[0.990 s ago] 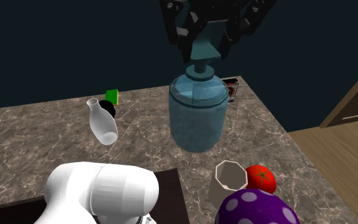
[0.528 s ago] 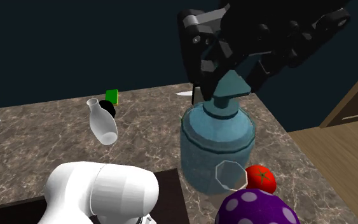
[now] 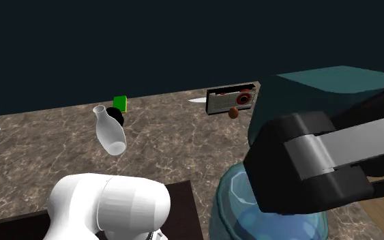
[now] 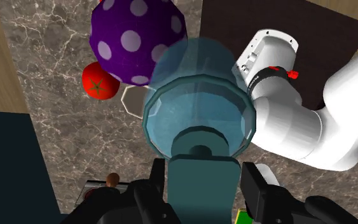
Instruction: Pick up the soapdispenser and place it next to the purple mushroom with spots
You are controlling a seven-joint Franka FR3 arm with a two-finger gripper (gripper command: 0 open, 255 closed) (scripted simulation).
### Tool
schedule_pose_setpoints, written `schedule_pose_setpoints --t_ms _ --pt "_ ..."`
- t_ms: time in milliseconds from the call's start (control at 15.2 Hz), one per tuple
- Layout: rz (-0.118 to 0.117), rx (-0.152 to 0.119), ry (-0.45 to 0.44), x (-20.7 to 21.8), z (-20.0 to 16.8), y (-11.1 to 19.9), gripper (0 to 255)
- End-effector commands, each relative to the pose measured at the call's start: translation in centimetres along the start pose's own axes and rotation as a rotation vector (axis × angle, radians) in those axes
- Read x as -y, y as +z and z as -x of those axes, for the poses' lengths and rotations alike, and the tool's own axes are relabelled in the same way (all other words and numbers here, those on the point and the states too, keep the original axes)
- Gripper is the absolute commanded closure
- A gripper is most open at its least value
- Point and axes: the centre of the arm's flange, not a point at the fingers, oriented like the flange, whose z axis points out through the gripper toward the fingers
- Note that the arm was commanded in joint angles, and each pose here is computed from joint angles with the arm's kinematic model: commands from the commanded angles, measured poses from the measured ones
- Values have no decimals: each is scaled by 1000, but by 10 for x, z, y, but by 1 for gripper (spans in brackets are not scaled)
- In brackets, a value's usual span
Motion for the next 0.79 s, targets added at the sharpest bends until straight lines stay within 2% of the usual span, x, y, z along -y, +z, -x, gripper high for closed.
schedule_pose_setpoints --t_ms 0,726 --pt "-2 1 0 -1 26 -6 255" --pt "-2 1 0 -2 164 -50 255"
